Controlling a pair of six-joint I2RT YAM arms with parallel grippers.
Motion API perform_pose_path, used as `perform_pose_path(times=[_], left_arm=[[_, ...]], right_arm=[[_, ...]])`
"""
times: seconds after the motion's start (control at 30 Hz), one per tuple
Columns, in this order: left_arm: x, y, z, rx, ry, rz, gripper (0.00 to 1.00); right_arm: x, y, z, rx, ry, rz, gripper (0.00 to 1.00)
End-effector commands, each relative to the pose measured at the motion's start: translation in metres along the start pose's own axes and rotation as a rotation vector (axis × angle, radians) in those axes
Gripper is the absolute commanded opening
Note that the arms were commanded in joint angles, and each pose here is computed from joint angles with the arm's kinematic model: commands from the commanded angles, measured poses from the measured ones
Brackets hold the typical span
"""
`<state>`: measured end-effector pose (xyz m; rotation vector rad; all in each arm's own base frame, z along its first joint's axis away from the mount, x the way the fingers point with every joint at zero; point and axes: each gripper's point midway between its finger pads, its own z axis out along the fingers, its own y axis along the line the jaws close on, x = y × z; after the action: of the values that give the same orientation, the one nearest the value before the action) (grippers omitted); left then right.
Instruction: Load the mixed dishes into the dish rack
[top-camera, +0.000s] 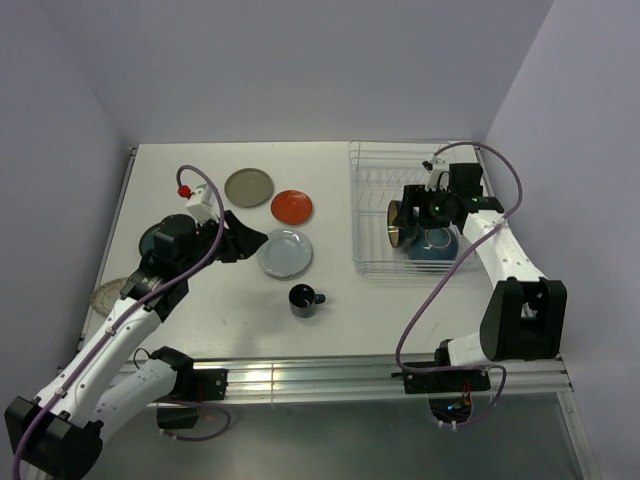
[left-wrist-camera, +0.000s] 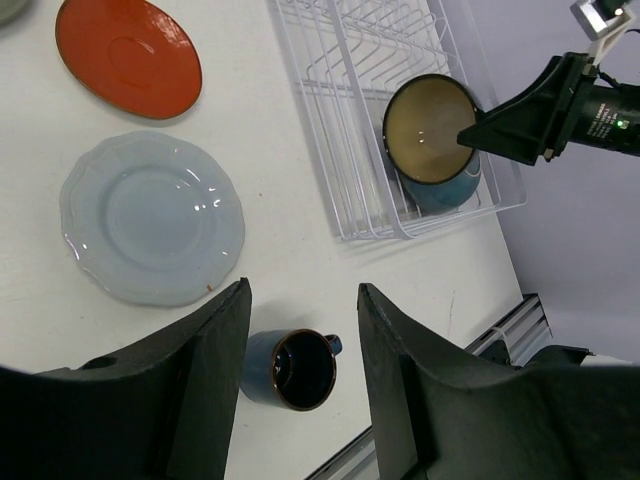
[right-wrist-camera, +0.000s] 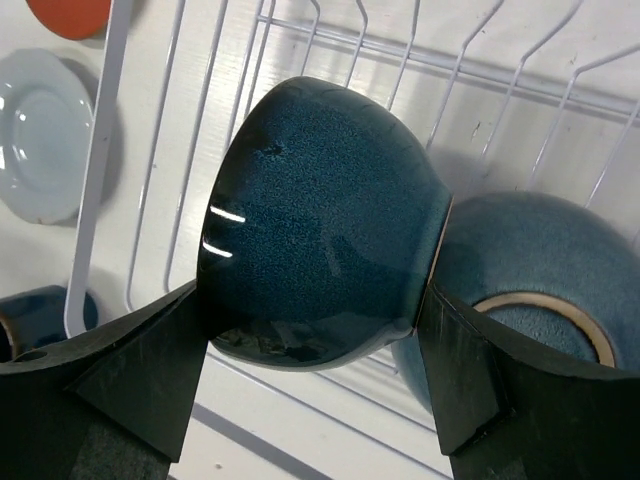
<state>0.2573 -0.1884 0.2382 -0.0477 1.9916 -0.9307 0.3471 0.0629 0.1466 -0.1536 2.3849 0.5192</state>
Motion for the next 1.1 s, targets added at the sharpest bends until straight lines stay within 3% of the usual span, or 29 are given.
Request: perform_pose_path(times=[0.0, 0.53, 1.07], left_arm=[[-0.007, 0.0, -0.002, 0.005, -0.04, 0.031, 0.53], [-0.006, 0.001, -0.002, 0.01, -0.042, 0.037, 0.53], [-0.006, 0.001, -0.003, 0.008, -0.047, 0.045, 0.53]], right_arm=[[-0.049, 0.004, -0.008, 0.037, -0.121, -0.139, 0.0], [-0.046, 0.016, 0.018, 0.199, -0.05, -0.347, 0.0], [-0.052, 0.024, 0.021, 0.376, -0.07, -0.56, 0.0]])
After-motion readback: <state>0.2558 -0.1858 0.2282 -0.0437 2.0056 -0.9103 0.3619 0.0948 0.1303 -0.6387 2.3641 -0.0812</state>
